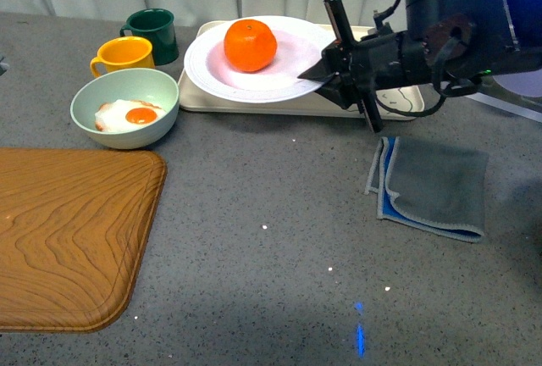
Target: Place orange and plate with both arms
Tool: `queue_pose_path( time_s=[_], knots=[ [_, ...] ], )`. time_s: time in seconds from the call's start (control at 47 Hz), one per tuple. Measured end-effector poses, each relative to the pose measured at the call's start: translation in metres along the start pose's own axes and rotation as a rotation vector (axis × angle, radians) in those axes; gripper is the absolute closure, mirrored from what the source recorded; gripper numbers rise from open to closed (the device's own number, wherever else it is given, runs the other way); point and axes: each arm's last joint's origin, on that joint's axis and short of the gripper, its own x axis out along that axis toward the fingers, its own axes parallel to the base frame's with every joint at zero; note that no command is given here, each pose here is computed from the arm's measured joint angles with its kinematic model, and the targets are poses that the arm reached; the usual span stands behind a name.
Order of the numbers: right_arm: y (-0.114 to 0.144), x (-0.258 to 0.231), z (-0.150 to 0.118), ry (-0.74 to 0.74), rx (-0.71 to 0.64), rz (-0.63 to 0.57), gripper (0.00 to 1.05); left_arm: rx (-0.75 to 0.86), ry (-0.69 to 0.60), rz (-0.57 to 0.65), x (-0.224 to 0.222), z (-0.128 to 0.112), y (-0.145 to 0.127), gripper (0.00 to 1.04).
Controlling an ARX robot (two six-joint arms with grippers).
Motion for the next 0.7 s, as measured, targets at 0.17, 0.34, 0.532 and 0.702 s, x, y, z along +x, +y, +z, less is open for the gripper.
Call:
queue_pose_path(
  time_s=[0.17, 0.34, 0.532, 0.702],
  knots=[
    [0.009, 0.020, 0.005, 0.016, -0.026, -0.049, 1.00, 0.000, 0.000, 0.000, 0.000, 0.000, 0.000, 0.07],
    [0.011, 0.029, 0.005, 0.022, -0.052, -0.103, 0.98, 0.000, 0.000, 0.000, 0.000, 0.000, 0.000, 0.07],
    [0.008, 0.026, 0.007, -0.004, -0.087, -0.137, 0.65, 0.000, 0.000, 0.000, 0.000, 0.000, 0.000, 0.07],
    [0.006, 0.010, 0.005, -0.075, -0.180, -0.182, 0.42, 0.000, 0.000, 0.000, 0.000, 0.000, 0.000, 0.07]
  ],
)
